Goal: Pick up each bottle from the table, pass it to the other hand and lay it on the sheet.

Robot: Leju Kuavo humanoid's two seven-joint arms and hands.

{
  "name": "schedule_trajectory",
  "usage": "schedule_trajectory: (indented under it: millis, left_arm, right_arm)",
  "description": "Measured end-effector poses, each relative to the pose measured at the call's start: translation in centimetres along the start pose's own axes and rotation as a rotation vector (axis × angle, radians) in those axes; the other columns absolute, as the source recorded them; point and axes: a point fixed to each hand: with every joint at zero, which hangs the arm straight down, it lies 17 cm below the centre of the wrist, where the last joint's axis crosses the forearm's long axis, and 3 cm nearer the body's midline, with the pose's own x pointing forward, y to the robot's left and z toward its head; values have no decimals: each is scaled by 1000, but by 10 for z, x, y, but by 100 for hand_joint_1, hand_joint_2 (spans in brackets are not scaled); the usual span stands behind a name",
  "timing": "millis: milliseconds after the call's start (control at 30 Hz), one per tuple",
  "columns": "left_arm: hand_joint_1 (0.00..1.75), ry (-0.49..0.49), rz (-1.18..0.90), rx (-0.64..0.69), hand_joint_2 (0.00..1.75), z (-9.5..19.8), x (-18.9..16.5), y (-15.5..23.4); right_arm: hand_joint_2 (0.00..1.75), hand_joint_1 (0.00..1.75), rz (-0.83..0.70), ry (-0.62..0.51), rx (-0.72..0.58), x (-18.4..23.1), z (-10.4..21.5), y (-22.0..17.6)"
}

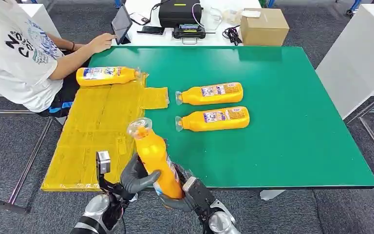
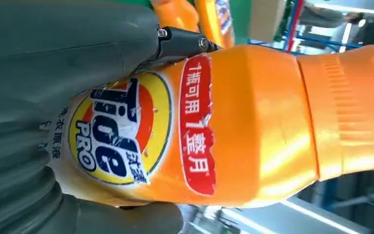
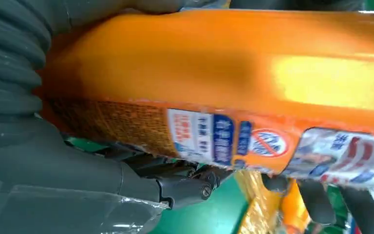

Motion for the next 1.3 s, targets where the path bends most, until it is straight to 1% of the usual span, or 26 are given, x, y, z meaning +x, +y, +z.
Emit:
schedule_trajectory:
  millis: [300, 700, 733, 767, 800, 833, 867, 900, 933, 1100, 1300]
  left_arm:
    - [175, 24, -100, 30, 175, -1, -8, 5]
    - [175, 25, -104, 33, 175, -1, -8, 6]
    - [175, 25, -101, 35, 175, -1, -8, 6]
    - [175, 25, -99, 35, 175, -1, -8, 6]
    - [175, 25, -99, 36, 175, -1, -8, 6]
    - [175, 26, -97, 40, 175, -1, -8, 7]
    - [175, 27, -97, 46, 175, -1, -8, 8]
    - [175, 28, -98, 49, 175, -1, -8, 9]
    - [175, 29, -100, 54, 175, -1, -8, 10]
    - [175, 19, -114, 100, 175, 3, -4, 21]
    - [175, -41, -210, 232, 175, 7, 19, 52]
  right_arm:
    - [175, 175, 0, 17, 3, -5, 3, 2]
    - [175, 175, -1, 21, 5, -7, 3, 2]
    - [175, 168, 0, 22, 5, -7, 3, 2]
    - [175, 155, 0, 22, 5, -7, 3, 2]
    - [175, 134, 1, 22, 5, -7, 3, 2]
    - [175, 47, 5, 22, 6, -7, 3, 2]
    - [175, 0, 10, 23, 6, -7, 3, 2]
    - [175, 0, 17, 26, 7, -8, 3, 2]
    - [0, 0, 31, 32, 5, -10, 3, 2]
    - [0, 0, 116, 40, -52, -9, -1, -10]
    - [0, 0, 158, -62, -115, 35, -13, -25]
